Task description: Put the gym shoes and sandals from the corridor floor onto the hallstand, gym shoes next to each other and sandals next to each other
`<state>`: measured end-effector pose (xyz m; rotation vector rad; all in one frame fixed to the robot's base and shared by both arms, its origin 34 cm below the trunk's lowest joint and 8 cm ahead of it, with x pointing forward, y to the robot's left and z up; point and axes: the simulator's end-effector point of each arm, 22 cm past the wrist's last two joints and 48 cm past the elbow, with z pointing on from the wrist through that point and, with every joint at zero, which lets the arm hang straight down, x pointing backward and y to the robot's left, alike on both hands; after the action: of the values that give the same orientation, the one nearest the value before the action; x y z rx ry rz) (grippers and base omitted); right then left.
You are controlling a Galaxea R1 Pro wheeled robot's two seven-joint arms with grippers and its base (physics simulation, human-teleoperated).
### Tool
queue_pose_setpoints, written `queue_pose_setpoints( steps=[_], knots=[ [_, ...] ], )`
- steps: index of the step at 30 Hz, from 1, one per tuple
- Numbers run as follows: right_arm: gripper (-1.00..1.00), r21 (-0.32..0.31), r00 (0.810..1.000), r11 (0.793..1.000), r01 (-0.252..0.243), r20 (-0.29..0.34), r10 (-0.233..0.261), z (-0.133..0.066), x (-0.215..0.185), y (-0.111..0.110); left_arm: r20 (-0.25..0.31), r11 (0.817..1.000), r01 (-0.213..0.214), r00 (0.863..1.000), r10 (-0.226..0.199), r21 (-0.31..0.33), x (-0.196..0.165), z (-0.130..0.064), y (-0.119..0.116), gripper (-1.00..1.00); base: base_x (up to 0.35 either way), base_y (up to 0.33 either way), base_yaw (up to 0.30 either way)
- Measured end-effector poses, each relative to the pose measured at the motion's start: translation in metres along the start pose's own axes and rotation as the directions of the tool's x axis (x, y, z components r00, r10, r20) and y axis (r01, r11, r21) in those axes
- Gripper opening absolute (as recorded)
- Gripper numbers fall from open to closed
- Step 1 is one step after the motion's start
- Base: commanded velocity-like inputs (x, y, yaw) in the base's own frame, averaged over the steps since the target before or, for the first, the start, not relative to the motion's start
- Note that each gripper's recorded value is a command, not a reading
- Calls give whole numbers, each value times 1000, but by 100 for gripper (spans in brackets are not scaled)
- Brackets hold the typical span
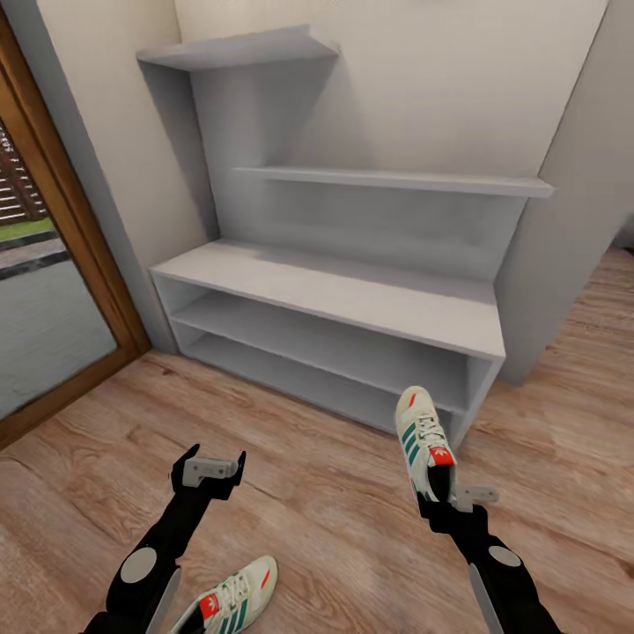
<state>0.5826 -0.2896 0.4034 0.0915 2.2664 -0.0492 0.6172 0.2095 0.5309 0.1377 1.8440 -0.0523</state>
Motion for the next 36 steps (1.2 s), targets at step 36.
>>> queue_pose_setpoints(
  steps=[36],
  knots=[
    [-100, 7, 994, 1000, -4, 109, 3, -13, -49, -4, -215, 986, -40, 977, 5, -159, 93, -27, 89, 100, -56, 0, -51]
  ],
)
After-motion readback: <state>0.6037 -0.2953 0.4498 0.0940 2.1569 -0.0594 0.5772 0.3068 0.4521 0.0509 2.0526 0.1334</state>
